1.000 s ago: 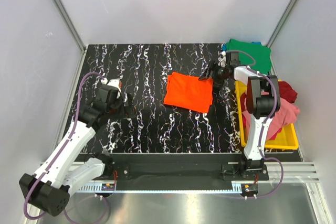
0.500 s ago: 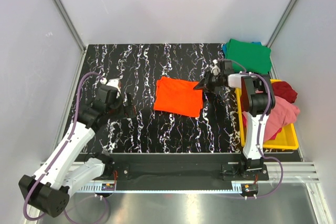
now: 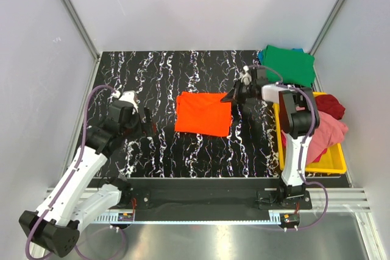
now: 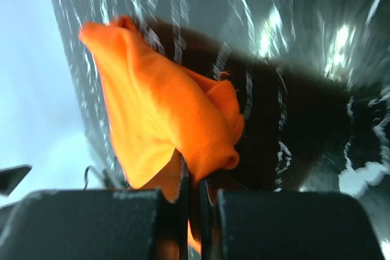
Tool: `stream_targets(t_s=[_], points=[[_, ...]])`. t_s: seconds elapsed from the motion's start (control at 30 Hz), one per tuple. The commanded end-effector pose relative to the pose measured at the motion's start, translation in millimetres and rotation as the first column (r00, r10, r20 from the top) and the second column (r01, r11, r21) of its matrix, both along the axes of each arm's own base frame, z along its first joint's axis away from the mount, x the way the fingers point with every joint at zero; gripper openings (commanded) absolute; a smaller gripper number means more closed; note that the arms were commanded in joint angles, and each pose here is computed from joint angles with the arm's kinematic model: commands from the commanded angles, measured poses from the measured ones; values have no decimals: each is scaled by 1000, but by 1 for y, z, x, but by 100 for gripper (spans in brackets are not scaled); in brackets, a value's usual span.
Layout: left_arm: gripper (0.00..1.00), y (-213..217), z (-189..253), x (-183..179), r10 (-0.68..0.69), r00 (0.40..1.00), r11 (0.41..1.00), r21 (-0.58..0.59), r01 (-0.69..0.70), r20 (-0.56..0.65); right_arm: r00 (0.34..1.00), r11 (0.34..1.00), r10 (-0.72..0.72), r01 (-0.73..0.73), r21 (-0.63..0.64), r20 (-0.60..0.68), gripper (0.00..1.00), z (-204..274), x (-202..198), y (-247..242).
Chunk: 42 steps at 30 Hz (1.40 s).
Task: Fold and stack the t-shirts
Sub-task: Neatly place the folded tshirt to the corner
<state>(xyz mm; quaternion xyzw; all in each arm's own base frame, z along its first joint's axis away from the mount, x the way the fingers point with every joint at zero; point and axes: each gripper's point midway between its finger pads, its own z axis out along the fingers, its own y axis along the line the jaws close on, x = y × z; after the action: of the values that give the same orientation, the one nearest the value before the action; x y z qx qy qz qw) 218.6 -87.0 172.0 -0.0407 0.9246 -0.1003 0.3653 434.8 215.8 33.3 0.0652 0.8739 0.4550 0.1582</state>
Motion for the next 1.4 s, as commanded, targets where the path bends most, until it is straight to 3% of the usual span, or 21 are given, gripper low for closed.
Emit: stream_targets(t_s=[0.0,0.1,0.37,0.7,1.37], points=[[98,2,10,8,9,998,1000,1,-9,67,965,987,-16,57,-148,262,0,87,40,-28],[98,2,10,8,5,998,1000,0,-5,68,945,949,-31,130,-288,325,0,107,51,-55],[97,0,10,7,-2,998,1000,-4,2,67,902,908,-39,212,-362,430,0,153,67,-89],[97,0,14,6,-2,996,1000,-13,3,87,873,818,5,277,-504,488,0,168,70,-120],[97,-4,12,6,-25,997,999,-23,27,77,776,665,60,438,-604,628,0,250,96,-175]])
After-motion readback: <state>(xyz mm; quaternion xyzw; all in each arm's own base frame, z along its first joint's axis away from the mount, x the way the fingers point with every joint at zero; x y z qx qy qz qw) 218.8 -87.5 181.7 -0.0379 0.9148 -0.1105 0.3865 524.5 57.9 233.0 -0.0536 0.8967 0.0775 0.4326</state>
